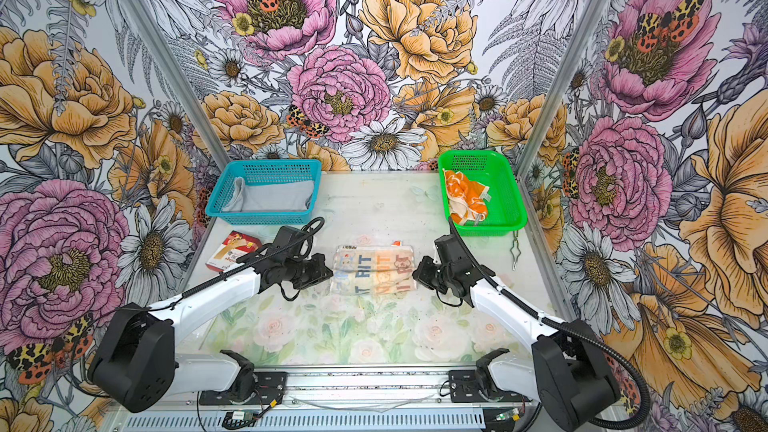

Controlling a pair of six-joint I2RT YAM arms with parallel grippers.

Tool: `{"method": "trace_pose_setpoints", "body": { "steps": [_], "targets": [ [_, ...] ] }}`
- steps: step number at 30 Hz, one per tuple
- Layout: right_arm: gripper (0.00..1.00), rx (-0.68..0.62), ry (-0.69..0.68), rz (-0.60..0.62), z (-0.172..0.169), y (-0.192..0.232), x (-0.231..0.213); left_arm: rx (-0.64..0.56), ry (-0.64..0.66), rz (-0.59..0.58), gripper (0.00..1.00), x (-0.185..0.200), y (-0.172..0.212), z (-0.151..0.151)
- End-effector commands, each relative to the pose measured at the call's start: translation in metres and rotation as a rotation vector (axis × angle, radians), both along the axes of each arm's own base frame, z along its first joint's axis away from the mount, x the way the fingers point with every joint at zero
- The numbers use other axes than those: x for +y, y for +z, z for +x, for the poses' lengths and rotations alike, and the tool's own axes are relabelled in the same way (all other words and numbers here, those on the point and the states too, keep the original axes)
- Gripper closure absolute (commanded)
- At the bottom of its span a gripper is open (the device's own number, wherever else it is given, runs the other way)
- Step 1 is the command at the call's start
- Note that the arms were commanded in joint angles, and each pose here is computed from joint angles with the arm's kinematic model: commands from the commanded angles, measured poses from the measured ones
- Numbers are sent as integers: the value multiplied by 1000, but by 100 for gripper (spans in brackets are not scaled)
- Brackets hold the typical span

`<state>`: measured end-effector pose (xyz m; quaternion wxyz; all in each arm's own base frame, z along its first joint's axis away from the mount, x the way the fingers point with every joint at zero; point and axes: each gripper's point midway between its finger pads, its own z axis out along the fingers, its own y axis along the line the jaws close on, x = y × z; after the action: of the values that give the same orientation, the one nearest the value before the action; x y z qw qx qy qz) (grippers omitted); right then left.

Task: Fold and stack the towels
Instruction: 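Lift the near edge and fold it over toward the far edge with both grippers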

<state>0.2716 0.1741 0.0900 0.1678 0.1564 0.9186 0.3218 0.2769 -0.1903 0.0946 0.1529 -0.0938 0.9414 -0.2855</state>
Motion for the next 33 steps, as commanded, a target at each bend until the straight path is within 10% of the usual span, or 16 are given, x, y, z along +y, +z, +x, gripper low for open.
{"method": "trace_pose_setpoints", "body": {
  "steps": [1,33],
  "targets": [
    [100,-56,45,-2,23,10,7,-41,-24,-11,100,0,10,19],
    [100,-55,82,5,106,-14,6,-50,-28,15,100,-3,-13,121]
  ]
}}
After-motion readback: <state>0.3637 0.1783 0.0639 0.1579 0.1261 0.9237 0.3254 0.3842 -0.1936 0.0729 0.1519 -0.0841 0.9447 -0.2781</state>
